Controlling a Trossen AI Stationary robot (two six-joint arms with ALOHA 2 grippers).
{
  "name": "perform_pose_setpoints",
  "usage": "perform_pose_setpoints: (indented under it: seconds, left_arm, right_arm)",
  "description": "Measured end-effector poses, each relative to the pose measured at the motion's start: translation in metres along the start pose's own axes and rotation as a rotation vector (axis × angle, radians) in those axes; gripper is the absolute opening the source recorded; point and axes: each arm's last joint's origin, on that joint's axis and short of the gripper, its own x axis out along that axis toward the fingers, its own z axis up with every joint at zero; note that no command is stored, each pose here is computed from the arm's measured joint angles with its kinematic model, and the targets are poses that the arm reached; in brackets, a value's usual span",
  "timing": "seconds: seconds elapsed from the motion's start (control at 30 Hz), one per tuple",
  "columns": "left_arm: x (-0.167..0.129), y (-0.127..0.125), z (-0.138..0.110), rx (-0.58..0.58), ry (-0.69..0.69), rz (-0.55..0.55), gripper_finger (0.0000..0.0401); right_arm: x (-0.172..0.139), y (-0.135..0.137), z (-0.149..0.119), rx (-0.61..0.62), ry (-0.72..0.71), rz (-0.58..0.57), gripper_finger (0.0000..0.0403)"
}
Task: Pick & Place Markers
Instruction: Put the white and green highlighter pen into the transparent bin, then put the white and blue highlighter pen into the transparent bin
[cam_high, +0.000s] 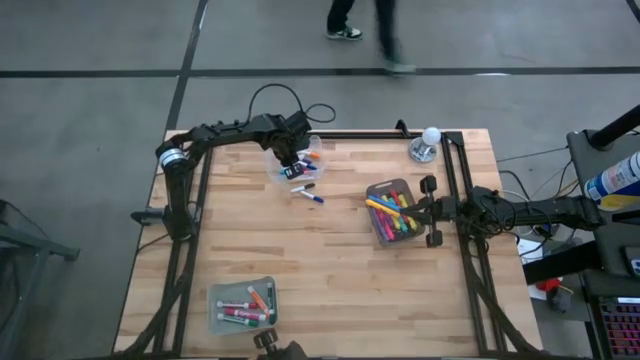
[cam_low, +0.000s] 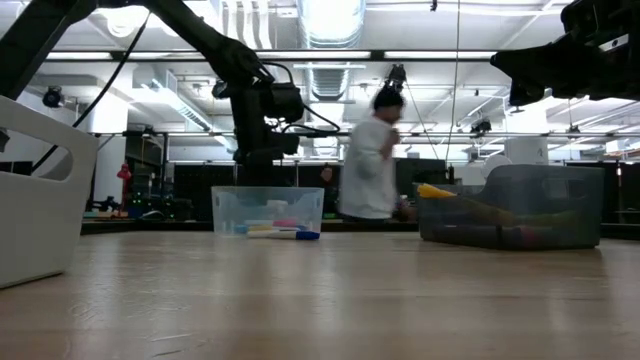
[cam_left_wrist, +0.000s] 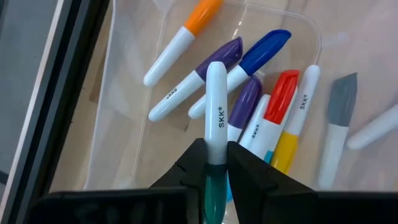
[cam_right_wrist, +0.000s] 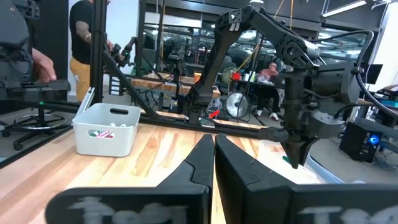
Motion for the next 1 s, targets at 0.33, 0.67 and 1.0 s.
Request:
perform_pose_setpoints:
  seconds: [0.33,0.67,1.0]
  left_arm:
    - [0.0,0.0,0.0,0.0,0.004,0.01,0.0117]
    - [-0.013,0.0,0.007,0.103,0.005,0.083,0.0122]
    - [-0.052,-0.028,0.018,0.219,-0.044,0.085,0.0122]
  right_arm:
    - [0.0,0.0,0.0,0.0,0.0,0.0,0.0008]
    - [0.0,0.0,0.0,-0.002,0.0,0.0,0.0008]
    - [0.0,0.0,0.0,0.0,0.0,0.0,0.0008]
